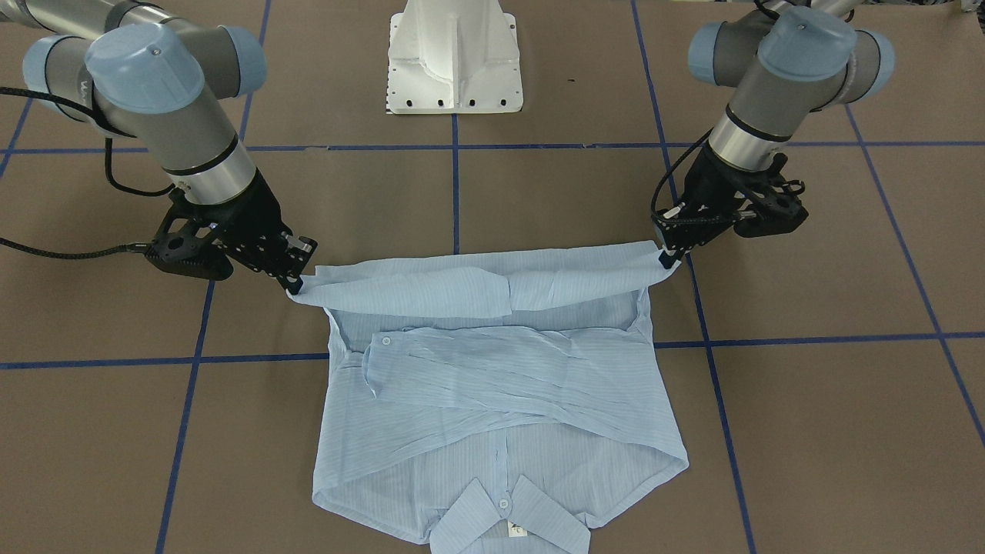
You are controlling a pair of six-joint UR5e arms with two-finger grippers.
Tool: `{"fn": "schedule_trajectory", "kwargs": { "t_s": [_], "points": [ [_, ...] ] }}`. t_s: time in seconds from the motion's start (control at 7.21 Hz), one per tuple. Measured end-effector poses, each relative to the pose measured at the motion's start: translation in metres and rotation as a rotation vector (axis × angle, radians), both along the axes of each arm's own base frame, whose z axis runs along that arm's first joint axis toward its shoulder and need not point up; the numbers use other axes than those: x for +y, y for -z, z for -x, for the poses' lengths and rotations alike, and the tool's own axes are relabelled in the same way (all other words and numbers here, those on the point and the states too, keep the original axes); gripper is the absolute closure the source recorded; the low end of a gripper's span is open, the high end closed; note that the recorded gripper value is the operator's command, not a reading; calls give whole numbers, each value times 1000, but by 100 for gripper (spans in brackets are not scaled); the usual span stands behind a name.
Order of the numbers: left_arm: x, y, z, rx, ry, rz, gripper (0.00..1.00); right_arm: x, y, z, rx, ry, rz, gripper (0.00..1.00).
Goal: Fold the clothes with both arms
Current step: 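Lift the hem with both grippers and fold it over onto the collar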
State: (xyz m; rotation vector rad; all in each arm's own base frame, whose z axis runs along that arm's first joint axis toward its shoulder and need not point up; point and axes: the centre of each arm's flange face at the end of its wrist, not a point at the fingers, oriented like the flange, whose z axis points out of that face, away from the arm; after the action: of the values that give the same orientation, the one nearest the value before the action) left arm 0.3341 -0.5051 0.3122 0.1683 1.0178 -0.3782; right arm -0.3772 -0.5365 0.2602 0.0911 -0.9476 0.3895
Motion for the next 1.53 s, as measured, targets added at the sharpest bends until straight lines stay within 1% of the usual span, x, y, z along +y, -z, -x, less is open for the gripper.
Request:
{"fn": "schedule_trajectory", "kwargs": {
  "t_s": [0.28,0.55,0.69,0.97,1.11,1.53],
  "points": [
    [-36,2,3,-13,37,5,100,-41,6,13,2,-25,3,100],
    [-80,1,1,-30,69,8,100,-80,8,22,22,-49,22,100],
    [-103,-6,-4,-30,81,3,100,-98,0,20,27,-60,25,100],
    [-142,-30,-23,-18,92,-14,100,-123,-17,18,31,-72,30,100],
    [-152,-37,-30,-17,93,-17,100,-133,-16,22,33,-74,33,100],
    [-159,-38,-35,-15,94,-20,100,-148,-12,34,44,-70,42,100]
  ]
}}
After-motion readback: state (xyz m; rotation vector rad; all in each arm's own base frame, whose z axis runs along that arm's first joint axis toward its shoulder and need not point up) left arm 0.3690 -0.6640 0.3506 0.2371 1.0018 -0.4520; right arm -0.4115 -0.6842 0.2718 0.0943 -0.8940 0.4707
